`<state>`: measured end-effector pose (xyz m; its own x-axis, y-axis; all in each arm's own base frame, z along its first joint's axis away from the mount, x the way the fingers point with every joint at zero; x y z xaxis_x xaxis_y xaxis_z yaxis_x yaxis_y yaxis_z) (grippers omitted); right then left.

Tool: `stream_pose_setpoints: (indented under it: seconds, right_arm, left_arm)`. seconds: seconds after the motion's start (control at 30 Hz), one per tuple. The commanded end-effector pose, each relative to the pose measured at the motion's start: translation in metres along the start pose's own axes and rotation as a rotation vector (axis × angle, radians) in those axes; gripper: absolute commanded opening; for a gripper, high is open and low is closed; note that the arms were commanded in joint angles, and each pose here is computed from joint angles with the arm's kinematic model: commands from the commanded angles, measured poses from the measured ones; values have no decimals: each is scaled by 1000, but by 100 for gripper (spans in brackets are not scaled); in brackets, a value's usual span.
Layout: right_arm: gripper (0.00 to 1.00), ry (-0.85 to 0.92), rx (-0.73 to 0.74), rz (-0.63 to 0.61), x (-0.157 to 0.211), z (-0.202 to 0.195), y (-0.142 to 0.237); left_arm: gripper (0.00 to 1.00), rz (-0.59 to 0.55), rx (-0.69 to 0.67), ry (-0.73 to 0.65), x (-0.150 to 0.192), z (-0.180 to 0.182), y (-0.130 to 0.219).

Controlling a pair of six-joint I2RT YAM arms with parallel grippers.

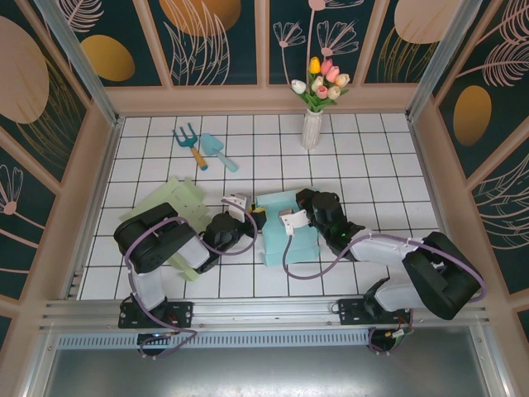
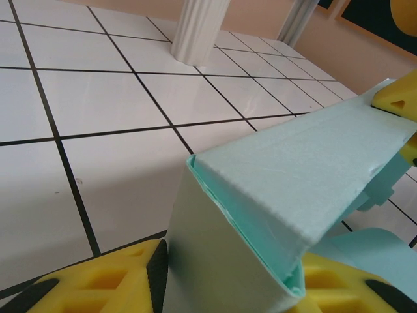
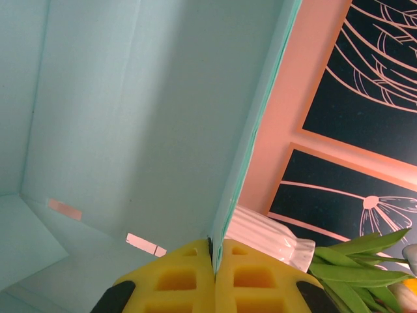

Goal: Fold the paper box

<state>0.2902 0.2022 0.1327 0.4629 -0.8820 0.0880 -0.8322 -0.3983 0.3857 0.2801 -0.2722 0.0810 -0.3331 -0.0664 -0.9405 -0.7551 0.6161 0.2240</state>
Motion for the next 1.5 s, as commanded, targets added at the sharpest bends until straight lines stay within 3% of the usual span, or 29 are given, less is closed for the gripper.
stream_pose_setpoints:
  seconds: [0.0,0.47,0.77,0.93,1.13,1.33,1.47]
  right_arm:
    - [0,53,-75,-58,-13,23,1]
    - [0,31,-85,-48,-12,25,-2]
    - [0,20,-88,-38,-11,25,-3]
    - [0,10,-88,-42,-12,24,-3]
    - [0,-7,-97,-41,-12,25,-5]
    - [0,-23,-102,-43,-13,25,-4]
    - [0,-28,-107,-42,-12,25,-3]
  left_arm:
    - [41,-47,-88,31,-8,14,-2]
    - [36,-18,-321,60,6,47,-1]
    - [7,-19,-608,30,13,85,19]
    - [3,-4,-745,-45,12,93,27]
    - [6,11,-761,-52,8,86,24]
    - [22,20,-619,-15,8,70,10]
    - [27,40,-524,-14,10,57,-2]
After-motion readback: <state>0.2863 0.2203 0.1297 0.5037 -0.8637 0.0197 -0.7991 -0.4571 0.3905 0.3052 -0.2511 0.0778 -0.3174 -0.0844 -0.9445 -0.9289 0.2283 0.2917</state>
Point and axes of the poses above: each hand's point on the last joint's axis, 136 mm out from that joint toward the fingers, its own y axis back along the fingers, its own z axis along the line the jaws close on, x = y × z, the point moved 3 cm from there along y, back along the fingers, and after that the axes turned 7 degrees about -y, right-handed, at the moved point
